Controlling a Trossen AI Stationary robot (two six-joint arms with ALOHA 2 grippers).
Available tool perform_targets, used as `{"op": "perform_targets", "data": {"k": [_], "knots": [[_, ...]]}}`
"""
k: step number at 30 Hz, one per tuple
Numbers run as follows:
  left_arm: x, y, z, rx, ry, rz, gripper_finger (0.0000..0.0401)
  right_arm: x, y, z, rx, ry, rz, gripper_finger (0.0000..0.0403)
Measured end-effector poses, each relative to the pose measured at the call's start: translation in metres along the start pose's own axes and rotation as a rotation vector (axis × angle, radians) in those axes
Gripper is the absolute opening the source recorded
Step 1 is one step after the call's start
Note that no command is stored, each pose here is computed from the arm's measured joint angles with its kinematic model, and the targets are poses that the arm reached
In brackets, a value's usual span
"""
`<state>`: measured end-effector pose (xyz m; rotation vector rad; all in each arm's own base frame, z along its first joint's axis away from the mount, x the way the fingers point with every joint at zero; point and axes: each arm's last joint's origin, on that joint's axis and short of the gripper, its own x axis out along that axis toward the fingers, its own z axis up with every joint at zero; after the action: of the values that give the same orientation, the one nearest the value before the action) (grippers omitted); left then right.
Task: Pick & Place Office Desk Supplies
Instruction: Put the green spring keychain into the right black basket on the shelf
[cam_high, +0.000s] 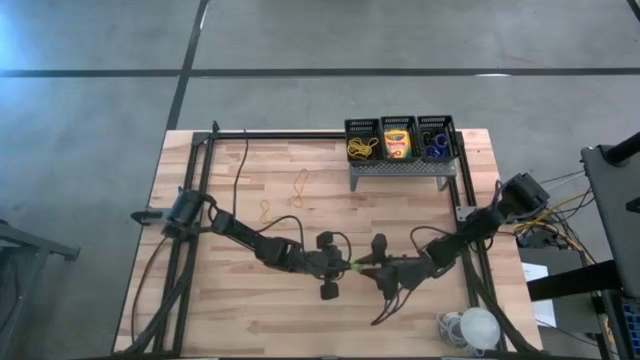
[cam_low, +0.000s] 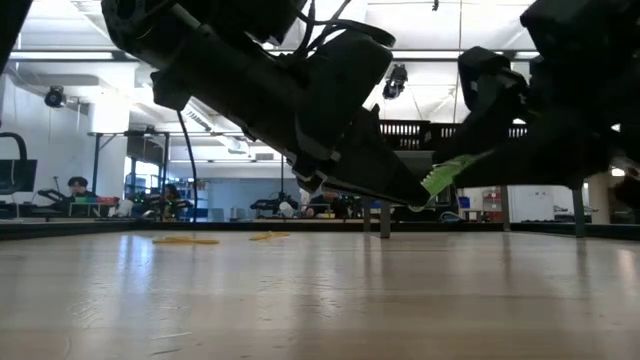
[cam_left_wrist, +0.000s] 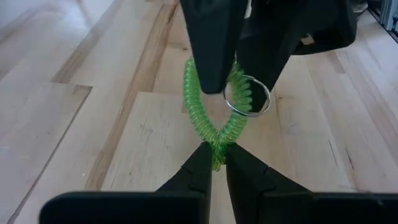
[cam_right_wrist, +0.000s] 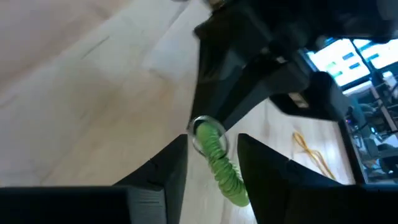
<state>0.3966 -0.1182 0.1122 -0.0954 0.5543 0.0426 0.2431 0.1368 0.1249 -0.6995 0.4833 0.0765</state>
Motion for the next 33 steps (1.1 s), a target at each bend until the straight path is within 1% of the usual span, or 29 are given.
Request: {"op": "perform_targets", "data": {"k": [5, 9, 12, 15, 18, 22, 25, 28, 31, 33], "knots": [[0.0, 0.0, 0.0, 0.0, 0.0, 0.0, 0.0038, 0.006, 0.003, -0.004, -0.017, 0.086, 0.025, 0.0102], [0.0, 0.0, 0.0, 0.0, 0.001, 0.0, 0.0039, 0.006, 0.004, -0.003, 0.007, 0.109, 0.05, 0.0061], [0.0, 0.0, 0.0, -0.001, 0.0, 0.0, 0.005, 0.003, 0.003, -0.002, 0.041, 0.122, 0.087, 0.003], [0.0, 0.0, 0.0, -0.018, 0.0, 0.0, 0.008, -0.002, 0.001, -0.003, 0.086, 0.163, 0.145, 0.0018], [0.0, 0.0, 0.0, -0.025, 0.0, 0.001, 0.0121, -0.01, -0.003, -0.003, 0.147, 0.23, 0.191, 0.0023], [0.0, 0.0, 0.0, -0.026, 0.001, 0.001, 0.0172, -0.027, -0.014, 0.006, 0.213, 0.298, 0.253, 0.0024], [0.0, 0.0, 0.0, -0.026, 0.0, 0.001, 0.0199, -0.044, -0.03, 0.019, 0.272, 0.326, 0.255, 0.0023], [0.0, 0.001, 0.0, -0.026, 0.001, 0.002, 0.0215, -0.066, -0.055, 0.039, 0.326, 0.319, 0.242, 0.0023], [0.0, 0.001, 0.0, -0.026, 0.001, 0.002, 0.0221, -0.09, -0.092, 0.057, 0.392, 0.315, 0.146, 0.0023], [0.0, 0.001, 0.0, -0.026, 0.001, 0.002, 0.022, -0.105, -0.122, 0.063, 0.444, 0.342, 0.067, 0.0023]]}}
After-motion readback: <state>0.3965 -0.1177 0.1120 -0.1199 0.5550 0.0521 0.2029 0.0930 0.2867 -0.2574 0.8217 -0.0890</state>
